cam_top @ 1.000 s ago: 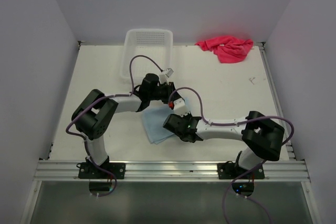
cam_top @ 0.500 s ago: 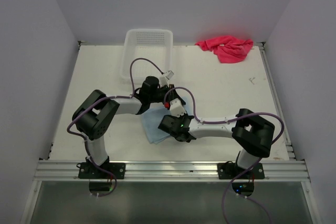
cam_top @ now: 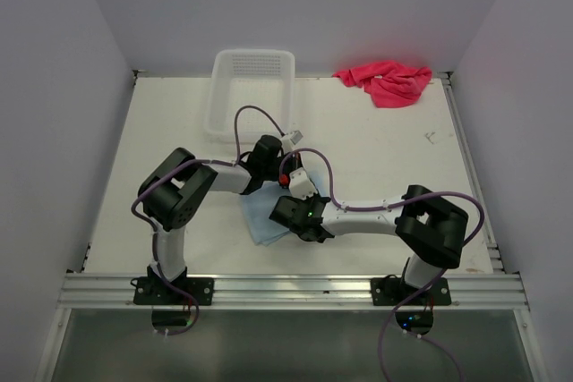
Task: Roll the towels
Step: Roll the towel
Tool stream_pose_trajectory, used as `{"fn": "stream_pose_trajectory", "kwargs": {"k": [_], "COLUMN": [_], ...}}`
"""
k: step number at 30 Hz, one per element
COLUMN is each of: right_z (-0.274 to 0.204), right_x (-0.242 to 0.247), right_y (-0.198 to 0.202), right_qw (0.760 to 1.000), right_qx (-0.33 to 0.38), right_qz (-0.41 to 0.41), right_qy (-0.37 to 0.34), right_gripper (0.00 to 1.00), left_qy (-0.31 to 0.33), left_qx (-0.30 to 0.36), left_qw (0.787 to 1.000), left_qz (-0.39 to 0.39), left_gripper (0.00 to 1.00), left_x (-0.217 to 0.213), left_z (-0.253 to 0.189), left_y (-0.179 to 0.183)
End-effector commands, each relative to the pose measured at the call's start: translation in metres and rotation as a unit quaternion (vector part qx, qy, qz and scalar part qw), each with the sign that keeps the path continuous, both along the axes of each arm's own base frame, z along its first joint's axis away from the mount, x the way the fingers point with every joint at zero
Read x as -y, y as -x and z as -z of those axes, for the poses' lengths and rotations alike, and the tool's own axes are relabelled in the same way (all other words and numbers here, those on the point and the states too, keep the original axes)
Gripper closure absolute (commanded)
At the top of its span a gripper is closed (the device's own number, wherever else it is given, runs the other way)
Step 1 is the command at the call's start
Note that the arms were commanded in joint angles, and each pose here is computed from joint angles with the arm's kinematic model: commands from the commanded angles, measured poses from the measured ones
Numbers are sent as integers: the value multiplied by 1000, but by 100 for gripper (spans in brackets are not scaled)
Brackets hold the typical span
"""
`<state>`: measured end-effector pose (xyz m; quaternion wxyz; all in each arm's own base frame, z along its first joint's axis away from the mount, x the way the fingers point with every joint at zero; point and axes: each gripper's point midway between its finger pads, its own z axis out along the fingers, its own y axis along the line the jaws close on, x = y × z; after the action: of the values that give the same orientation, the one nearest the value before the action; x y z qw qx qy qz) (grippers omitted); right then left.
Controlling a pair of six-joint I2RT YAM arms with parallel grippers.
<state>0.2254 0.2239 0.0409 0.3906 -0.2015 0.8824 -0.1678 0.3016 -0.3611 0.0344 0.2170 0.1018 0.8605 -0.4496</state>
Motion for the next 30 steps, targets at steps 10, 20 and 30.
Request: {"fn": "stream_pose_trajectory", "kwargs": {"k": [10, 20, 30], "right_z": [-65, -69, -26], "right_x": [1, -5, -6], "right_y": [3, -7, -4], "right_qw": [984, 894, 877], "right_qx": [19, -53, -114], "right_qz": [6, 22, 53], "right_qy": [-179, -444, -463], "right_gripper": [51, 41, 43], "left_qy": [-87, -90, -89], "left_qx": [-25, -27, -27], "left_qw": [996, 995, 995], "left_qz": [-29, -34, -38], "left_gripper": [100, 100, 100], "left_x": [-35, -43, -49], "left_z": [47, 50, 50], "left_y": [7, 12, 14]}}
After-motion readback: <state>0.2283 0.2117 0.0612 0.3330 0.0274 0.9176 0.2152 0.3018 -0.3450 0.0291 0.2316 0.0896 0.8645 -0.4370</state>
